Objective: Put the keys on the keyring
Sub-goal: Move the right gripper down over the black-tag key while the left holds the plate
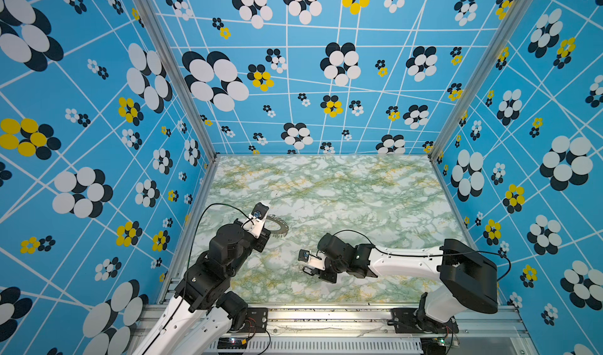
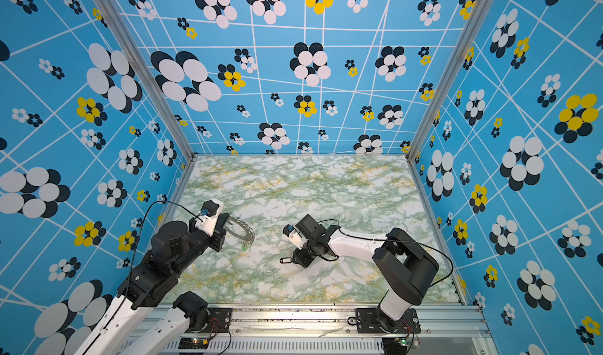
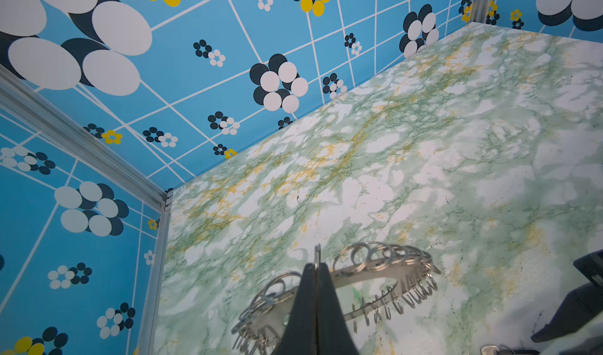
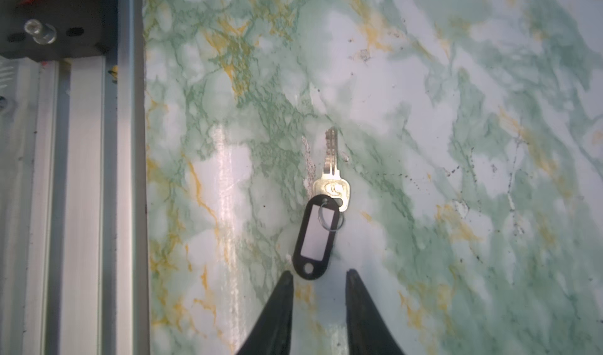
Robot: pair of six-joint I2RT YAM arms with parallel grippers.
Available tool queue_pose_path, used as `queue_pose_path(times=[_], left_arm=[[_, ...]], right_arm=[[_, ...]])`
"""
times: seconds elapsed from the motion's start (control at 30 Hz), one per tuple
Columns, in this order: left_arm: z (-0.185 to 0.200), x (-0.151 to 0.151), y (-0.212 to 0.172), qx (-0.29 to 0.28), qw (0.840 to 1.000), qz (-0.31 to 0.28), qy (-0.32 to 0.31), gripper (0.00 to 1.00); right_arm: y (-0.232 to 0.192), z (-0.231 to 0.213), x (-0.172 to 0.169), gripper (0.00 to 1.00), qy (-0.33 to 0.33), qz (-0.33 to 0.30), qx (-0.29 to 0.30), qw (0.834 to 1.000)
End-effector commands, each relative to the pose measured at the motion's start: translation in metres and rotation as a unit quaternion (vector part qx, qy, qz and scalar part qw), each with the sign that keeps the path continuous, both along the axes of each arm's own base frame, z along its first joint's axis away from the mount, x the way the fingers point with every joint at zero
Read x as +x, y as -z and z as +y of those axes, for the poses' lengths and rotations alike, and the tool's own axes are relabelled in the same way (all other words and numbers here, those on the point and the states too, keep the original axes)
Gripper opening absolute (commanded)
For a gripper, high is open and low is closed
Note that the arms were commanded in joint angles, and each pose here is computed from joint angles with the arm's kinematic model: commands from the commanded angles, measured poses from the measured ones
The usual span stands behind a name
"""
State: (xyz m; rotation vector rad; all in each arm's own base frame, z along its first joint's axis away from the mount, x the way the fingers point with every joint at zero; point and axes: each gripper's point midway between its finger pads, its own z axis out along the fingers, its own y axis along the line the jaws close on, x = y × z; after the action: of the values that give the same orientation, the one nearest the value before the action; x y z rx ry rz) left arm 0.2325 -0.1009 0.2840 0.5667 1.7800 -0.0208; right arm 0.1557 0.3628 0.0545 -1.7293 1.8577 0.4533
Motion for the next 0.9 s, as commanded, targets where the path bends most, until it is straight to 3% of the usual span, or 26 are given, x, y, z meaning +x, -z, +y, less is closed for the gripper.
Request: queue_pose_path(times=[0.0,0.53,0.87], left_arm=[[0.001,0.002,-0.005,-0.018,1.0,-0.004,-0.005,0.0],[0.005,0.003,-0.007,-0.034,0.999,-0.003,-0.01,0.0],[0.005,0.003,-0.008,-0.042,0.999,-0.004,-0.01,0.0]], right_arm=[[-0.007,0.012,0.003,0.29,-0.052,-0.037,0.009,0.998],[0.018,0.018,-0.006,0.28,-0.126,-0.035,-0.057,0.99],[0.031,0.018,-0.001,0.28,-0.133,-0.041,-0.081,0.987]])
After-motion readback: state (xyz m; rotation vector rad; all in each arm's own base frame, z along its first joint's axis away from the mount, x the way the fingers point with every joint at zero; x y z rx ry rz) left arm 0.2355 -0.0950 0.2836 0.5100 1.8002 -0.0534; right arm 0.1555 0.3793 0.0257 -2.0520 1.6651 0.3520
